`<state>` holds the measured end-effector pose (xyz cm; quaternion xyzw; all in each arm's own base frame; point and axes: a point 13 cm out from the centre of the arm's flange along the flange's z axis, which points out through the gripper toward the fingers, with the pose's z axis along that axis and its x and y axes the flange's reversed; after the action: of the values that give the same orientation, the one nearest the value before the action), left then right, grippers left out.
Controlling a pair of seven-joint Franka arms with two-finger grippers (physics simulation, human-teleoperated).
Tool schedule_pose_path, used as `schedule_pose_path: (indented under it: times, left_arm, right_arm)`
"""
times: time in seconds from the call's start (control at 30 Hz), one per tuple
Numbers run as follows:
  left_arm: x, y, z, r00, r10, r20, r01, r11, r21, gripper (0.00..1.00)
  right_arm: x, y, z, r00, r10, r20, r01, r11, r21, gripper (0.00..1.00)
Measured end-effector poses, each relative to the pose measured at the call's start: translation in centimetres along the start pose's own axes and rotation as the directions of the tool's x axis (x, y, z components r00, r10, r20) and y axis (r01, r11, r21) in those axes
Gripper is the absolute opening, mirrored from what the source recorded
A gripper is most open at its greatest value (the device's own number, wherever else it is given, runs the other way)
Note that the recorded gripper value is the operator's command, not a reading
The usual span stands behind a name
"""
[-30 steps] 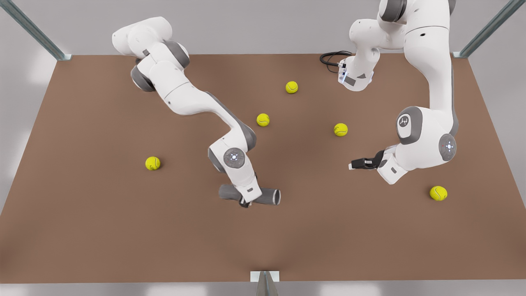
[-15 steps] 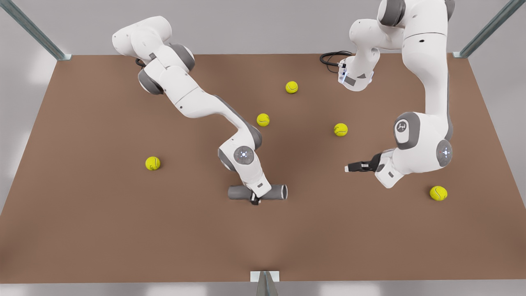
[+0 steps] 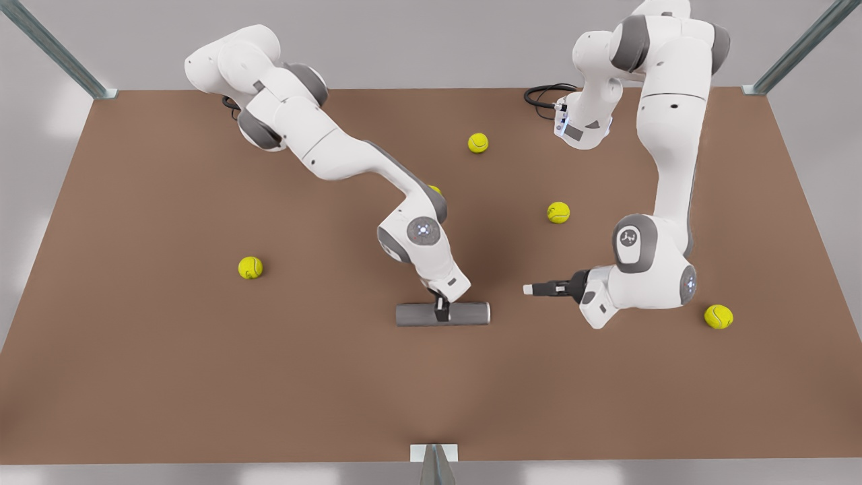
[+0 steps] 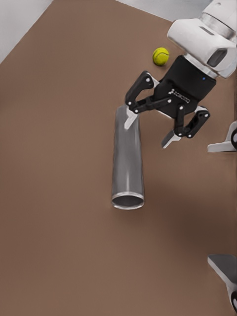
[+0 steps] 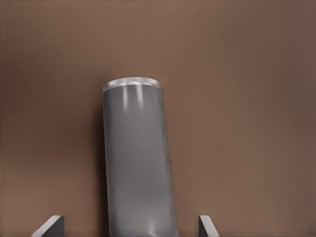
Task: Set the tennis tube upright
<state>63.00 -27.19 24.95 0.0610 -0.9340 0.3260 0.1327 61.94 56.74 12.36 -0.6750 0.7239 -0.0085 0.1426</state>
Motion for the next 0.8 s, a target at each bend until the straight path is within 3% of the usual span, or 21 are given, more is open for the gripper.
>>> schedule_pose_path:
  times: [0.1,0.2,0.37,0.47,0.57,0.67,0.8]
  left_arm:
    - [-2.8,-0.1,2.8,1.0,0.008,-0.011,-0.008,0.999,0.038,1.0]
    - [-4.6,1.7,5.2,0.999,-0.01,-0.031,0.013,0.995,0.097,1.0]
    - [-7.2,2.7,7.8,1.0,0.02,-0.014,-0.018,0.988,0.156,1.0]
    - [-7.9,1.9,9.8,0.999,0.048,0.001,-0.047,0.981,0.191,1.0]
    - [-7.3,1.0,10.5,0.998,0.066,0.011,-0.067,0.975,0.212,1.0]
    - [-5.4,0.9,12.3,0.997,0.071,-0.003,-0.068,0.973,0.221,1.0]
    - [-4.8,1.2,13.0,0.998,0.061,0.015,-0.063,0.967,0.249,1.0]
  right_arm:
    - [3.1,-5.1,-4.2,0.997,0.076,0.01,-0.076,0.997,0.014,1.0]
    - [11.5,-14.6,-14.7,0.977,0.212,0.009,-0.212,0.975,0.06,1.0]
    - [37.2,-24.7,-31.6,0.848,0.524,-0.085,-0.517,0.851,0.095,1.0]
    - [47.2,-23.2,-36.5,0.72,0.674,-0.163,-0.673,0.736,0.074,1.0]
    - [52.2,-19.7,-38.2,0.596,0.761,-0.259,-0.775,0.629,0.063,1.0]
    - [56.1,-10.1,-35.7,0.452,0.81,-0.373,-0.87,0.493,0.019,1.0]
    - [56.0,-8.1,-33.7,0.364,0.863,-0.35,-0.915,0.401,0.037,1.0]
